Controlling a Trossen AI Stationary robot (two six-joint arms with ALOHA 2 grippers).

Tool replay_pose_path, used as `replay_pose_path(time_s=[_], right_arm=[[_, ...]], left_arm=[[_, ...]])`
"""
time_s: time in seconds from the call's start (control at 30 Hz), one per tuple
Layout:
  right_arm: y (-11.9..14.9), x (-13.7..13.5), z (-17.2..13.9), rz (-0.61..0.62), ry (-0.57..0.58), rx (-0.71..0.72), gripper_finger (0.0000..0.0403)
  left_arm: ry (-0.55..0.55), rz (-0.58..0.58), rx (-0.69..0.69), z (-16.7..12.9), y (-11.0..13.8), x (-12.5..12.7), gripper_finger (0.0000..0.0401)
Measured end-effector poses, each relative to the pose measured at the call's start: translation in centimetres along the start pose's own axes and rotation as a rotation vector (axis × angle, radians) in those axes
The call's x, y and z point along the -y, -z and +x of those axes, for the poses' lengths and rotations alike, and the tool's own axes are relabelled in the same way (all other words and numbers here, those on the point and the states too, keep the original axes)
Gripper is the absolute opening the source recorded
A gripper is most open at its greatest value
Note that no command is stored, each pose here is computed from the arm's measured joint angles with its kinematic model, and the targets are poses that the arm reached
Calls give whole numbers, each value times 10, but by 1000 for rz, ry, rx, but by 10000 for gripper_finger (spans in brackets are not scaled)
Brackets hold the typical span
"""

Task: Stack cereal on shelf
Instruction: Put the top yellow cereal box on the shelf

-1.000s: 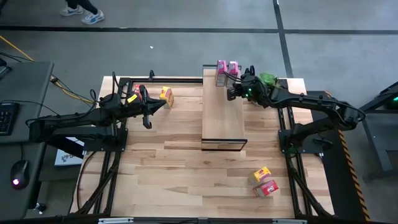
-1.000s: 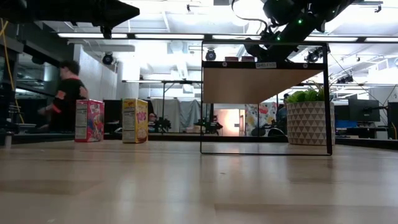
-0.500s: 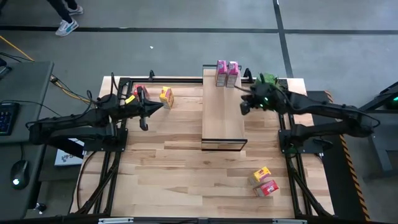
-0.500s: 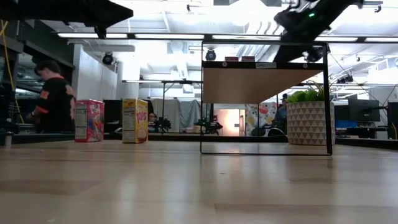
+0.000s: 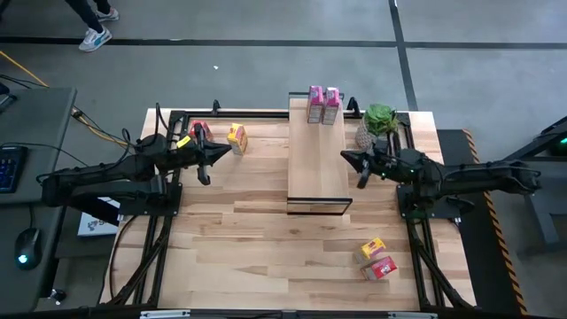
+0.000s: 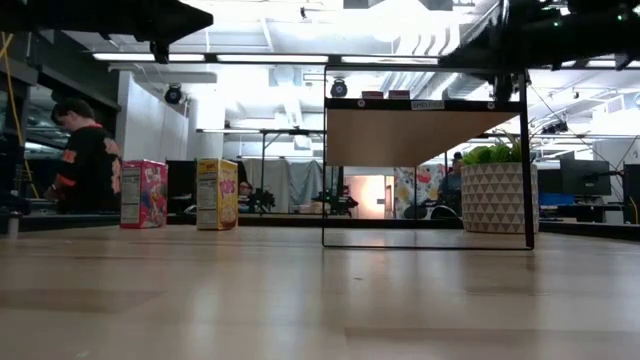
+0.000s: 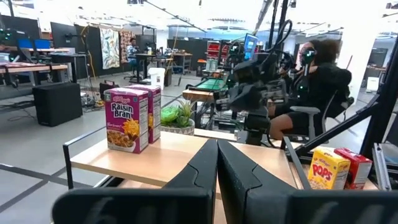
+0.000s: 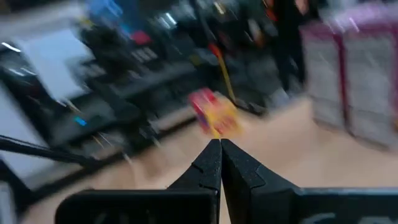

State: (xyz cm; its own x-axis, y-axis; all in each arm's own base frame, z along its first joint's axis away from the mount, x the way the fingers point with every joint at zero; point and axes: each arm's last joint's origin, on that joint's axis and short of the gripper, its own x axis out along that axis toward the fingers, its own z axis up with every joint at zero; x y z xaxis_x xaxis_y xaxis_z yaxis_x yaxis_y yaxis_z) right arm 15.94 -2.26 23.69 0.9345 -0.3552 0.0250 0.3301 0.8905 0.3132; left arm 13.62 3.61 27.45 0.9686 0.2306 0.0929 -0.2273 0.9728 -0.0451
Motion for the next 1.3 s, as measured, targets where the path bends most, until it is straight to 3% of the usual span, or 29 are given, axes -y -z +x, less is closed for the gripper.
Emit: replay_pose_path(time_s=[0.1, 0.23, 0.47, 0.9, 1.03, 1.3], right_arm=[[1, -2, -1, -31, -78, 93, 0], [3, -2, 0, -78, -117, 107, 0], [7, 0, 4, -83, -31, 98, 18], [4, 0, 3, -104, -22, 130, 267], [4, 0, 3, -121, -21, 130, 293], [4, 0, 3, -118, -24, 130, 296]], left_arm=[[-11, 9, 0, 0, 0, 0, 3], [-18, 16, 0, 0, 0, -1, 3], [-26, 33, -9, 2, 1, -1, 3], [-230, 59, -63, 14, 11, -8, 12], [-369, 84, -115, 21, 19, -12, 56], [-583, 102, -305, 47, 28, -39, 209]])
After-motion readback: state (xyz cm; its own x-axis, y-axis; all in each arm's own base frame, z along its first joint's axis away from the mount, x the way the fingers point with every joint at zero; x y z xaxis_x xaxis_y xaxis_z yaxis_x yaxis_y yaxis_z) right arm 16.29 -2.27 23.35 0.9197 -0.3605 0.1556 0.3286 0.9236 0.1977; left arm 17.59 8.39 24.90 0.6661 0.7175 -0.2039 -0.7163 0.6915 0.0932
